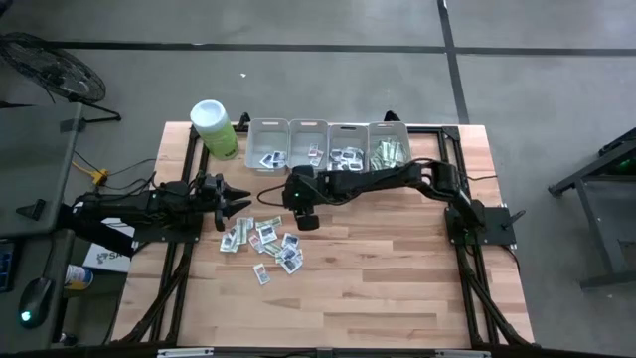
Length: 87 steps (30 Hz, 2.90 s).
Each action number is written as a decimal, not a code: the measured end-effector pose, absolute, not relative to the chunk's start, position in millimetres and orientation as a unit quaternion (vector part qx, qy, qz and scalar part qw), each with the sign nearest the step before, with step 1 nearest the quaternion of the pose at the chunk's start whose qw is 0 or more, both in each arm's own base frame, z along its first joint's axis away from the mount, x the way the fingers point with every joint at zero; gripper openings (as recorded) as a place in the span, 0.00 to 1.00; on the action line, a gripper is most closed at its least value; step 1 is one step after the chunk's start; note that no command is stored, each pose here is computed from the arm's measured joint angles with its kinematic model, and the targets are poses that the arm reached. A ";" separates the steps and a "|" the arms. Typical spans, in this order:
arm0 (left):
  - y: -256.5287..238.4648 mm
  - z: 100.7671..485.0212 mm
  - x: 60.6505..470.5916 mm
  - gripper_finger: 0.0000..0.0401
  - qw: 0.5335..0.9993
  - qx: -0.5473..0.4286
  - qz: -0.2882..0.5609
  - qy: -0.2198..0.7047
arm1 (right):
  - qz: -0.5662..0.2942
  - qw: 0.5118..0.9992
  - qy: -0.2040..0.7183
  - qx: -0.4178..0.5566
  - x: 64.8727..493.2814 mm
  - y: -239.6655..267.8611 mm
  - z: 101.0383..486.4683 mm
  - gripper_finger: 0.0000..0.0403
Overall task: Pick & Place First Aid Supplies
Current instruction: Put the ointment pack into the middle left gray bin
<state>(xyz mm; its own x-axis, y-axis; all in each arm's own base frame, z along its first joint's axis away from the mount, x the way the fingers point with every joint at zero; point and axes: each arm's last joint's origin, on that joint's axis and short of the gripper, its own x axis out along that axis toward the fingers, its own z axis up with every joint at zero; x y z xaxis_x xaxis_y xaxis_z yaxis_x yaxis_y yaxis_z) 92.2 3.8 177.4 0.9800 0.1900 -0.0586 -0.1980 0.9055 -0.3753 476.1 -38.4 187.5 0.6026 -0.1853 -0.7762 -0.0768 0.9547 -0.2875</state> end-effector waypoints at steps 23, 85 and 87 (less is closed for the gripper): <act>3.8 177.5 92.2 0.37 0.976 -0.193 0.099 0.010 | -0.057 0.897 0.430 -0.085 492.7 -79.1 132.4 0.37; 3.7 177.4 92.3 0.37 0.976 -0.193 0.097 0.011 | 0.026 0.778 0.627 0.010 457.2 1.1 112.9 0.29; 3.7 177.5 92.2 0.37 0.976 -0.193 0.097 0.010 | 0.027 0.776 0.631 0.011 456.3 1.8 112.8 0.26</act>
<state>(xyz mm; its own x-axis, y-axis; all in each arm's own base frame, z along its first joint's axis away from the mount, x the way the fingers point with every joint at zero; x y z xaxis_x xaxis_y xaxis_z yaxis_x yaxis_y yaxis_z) 92.2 3.7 177.5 0.9808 0.1862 -0.0580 -0.1943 0.9062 -0.3757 456.3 1.8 112.8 0.2032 0.0557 -0.9776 -0.0286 0.9983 0.0509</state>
